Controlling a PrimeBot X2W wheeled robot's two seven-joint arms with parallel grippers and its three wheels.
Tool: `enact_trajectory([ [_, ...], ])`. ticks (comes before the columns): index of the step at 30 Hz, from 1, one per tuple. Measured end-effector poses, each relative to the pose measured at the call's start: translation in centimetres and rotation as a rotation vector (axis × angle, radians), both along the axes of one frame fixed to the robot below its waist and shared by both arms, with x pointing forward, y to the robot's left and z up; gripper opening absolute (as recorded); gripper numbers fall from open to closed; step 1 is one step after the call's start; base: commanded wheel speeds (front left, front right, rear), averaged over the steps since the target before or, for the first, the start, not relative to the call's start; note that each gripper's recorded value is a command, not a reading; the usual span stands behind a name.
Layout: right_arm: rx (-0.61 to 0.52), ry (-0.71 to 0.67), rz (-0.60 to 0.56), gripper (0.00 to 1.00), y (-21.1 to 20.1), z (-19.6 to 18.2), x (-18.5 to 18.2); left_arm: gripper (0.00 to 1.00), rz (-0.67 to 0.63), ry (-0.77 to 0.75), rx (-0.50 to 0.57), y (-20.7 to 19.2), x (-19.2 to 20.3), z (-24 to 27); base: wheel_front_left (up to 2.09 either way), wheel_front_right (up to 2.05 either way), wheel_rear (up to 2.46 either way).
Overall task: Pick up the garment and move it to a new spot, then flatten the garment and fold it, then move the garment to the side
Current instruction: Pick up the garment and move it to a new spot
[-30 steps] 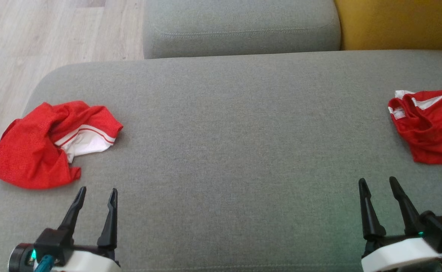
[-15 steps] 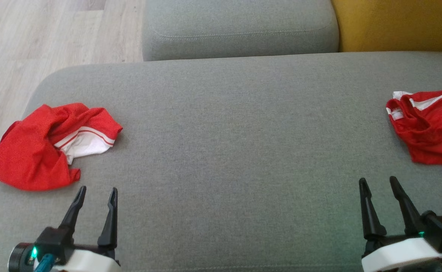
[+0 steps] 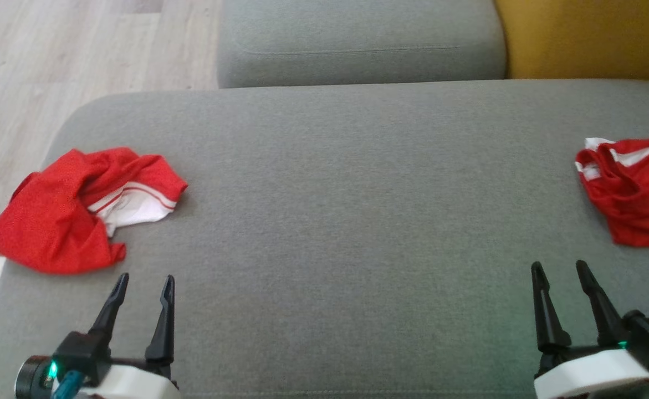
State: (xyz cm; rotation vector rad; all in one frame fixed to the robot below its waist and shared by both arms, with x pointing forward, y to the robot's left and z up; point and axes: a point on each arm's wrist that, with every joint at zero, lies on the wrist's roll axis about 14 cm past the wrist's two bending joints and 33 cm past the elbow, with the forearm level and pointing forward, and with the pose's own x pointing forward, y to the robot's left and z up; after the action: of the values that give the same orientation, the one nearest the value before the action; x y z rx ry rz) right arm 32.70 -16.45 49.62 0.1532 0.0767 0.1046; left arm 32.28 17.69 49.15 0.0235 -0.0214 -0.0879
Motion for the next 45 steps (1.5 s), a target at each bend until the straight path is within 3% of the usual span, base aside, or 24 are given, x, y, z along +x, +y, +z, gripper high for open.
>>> enact_trajectory([
  [12,-0.013,0.004,0.165,1.00,4.9,0.4,2.8,1.00,0.185,-0.064,-0.021,5.7,-0.2,2.0,0.00,0.00,0.00],
  [21,-0.014,-0.007,0.368,1.00,11.7,0.9,5.0,1.00,0.394,-0.081,-0.014,11.6,-3.9,2.7,0.00,0.00,0.00],
  [33,-0.016,0.019,0.437,1.00,14.0,0.1,5.7,1.00,0.456,-0.094,-0.007,12.9,-4.6,3.3,0.00,0.00,0.00],
  [39,-0.012,0.002,0.435,1.00,14.4,0.6,7.4,1.00,0.441,-0.061,0.015,12.7,-2.2,2.7,0.00,0.00,0.00],
  [45,-0.037,0.022,0.418,1.00,13.3,-0.4,9.9,1.00,0.362,0.014,0.020,11.4,4.3,0.5,0.00,0.00,0.00],
])
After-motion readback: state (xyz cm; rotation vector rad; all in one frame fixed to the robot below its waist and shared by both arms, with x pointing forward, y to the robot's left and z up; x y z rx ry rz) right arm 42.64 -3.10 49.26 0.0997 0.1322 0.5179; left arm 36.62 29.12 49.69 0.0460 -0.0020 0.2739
